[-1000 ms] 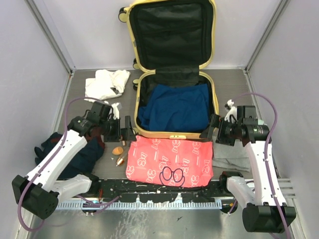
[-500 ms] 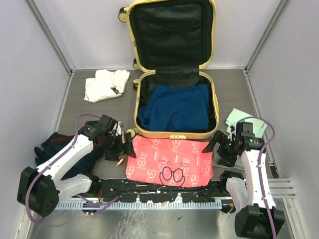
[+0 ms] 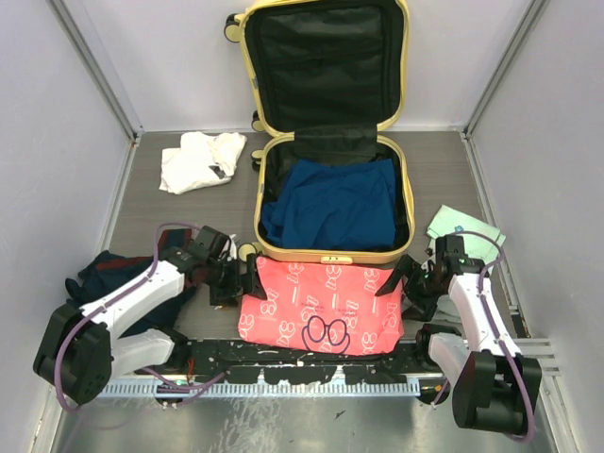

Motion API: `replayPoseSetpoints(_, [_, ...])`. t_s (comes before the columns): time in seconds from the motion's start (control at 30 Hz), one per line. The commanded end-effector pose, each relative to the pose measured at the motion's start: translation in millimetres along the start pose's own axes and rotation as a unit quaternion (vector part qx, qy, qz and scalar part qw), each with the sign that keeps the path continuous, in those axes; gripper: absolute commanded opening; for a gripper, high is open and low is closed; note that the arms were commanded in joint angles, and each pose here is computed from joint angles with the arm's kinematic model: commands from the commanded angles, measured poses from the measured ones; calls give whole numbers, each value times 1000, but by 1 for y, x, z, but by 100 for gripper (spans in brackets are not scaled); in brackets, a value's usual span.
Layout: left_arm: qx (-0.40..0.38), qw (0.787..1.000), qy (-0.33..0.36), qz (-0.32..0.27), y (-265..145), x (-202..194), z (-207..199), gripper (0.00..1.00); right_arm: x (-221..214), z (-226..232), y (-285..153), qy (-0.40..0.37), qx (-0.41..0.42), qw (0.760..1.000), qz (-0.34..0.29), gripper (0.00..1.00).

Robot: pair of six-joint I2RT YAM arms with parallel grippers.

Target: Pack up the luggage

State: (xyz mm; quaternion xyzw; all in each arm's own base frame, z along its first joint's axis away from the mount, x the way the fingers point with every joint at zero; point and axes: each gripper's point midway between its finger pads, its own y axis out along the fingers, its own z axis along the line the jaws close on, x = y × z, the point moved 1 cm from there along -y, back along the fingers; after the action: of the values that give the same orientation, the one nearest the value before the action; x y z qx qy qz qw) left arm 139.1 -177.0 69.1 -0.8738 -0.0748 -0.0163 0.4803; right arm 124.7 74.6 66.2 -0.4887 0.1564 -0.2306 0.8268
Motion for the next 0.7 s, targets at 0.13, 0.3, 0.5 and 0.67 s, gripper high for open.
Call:
replayPoseSetpoints(0.13, [26, 999, 4, -26, 15, 9, 11, 98, 4, 13, 15, -33, 28, 999, -5, 93])
replayPoseSetpoints(0.3, [31, 999, 9, -38, 27, 15, 16, 98, 2, 13, 25, -34, 26, 999, 4, 90])
replayPoseSetpoints(0.5, [5, 999, 17, -39, 39, 17, 9, 90, 2, 11, 38, -23, 23, 999, 6, 83])
replayPoseSetpoints(0.67, [-40, 998, 39, -32, 43, 16, -9, 65, 4, 20, 43, -29, 50, 998, -2, 65])
